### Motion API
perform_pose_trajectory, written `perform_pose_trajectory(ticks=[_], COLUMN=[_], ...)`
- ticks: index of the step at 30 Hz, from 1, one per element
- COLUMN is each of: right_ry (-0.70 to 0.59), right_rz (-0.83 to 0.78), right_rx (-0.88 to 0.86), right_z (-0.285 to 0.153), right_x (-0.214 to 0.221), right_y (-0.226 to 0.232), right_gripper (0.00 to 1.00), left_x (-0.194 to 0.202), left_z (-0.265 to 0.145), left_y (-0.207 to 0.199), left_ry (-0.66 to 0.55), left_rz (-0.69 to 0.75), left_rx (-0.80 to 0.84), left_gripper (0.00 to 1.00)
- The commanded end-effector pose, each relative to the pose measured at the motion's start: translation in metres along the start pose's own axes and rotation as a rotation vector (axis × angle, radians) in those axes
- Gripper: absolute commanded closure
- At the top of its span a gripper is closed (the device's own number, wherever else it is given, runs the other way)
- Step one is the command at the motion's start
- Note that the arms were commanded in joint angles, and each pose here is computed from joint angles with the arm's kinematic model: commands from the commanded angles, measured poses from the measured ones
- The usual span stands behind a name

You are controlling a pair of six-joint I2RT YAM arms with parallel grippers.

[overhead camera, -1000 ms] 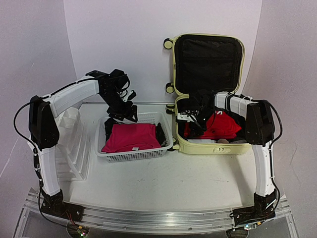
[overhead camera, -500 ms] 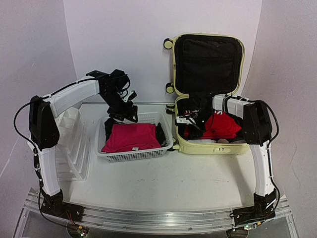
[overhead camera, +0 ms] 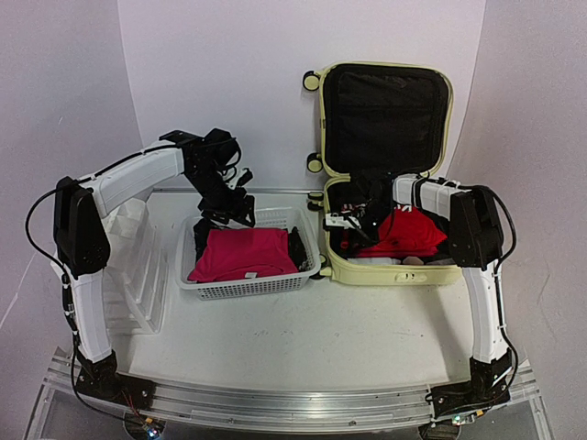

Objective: Open, take out, and arrange the luggage

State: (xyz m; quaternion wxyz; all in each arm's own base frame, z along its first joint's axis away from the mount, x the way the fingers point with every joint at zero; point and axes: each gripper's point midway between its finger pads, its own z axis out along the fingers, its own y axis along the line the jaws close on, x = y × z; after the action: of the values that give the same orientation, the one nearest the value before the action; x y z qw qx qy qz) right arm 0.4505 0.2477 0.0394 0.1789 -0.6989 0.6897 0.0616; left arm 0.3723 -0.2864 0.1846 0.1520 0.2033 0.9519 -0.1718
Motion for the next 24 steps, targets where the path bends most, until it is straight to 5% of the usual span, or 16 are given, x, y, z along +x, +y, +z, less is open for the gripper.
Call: perform_pose_trajectory(ticks=[1, 9, 19, 24], right_ry=[-0.038, -0.083, -0.174, -0.228], right_rz=[0.014, 0.086, 0.263, 0.354], right_rx=[0.060, 0.075, 0.073, 0.069], right_z=[-0.014, -0.030, -0.055, -0.068], right_x=[-0.015, -0.015, -0.017, -0.024], right_y=[-0.019, -0.026, -0.035, -0.039], right_gripper=[0.69, 1.00, 1.00, 1.00], left_x=[-0.007, -0.007, -0.045, -0.081], left_z=[-0.013, -0.014, -0.042, -0.058], left_y=[-0.001, -0.001, -0.010, -0.003], left_ry=[-0.036, -0.036, -0.136, -0.169], left_rz=[0.004, 0.001, -0.060, -0.347], left_rx=[-0.008, -0.007, 0.069, 0.244], left_gripper=[0.23, 0.23, 0.25, 0.32])
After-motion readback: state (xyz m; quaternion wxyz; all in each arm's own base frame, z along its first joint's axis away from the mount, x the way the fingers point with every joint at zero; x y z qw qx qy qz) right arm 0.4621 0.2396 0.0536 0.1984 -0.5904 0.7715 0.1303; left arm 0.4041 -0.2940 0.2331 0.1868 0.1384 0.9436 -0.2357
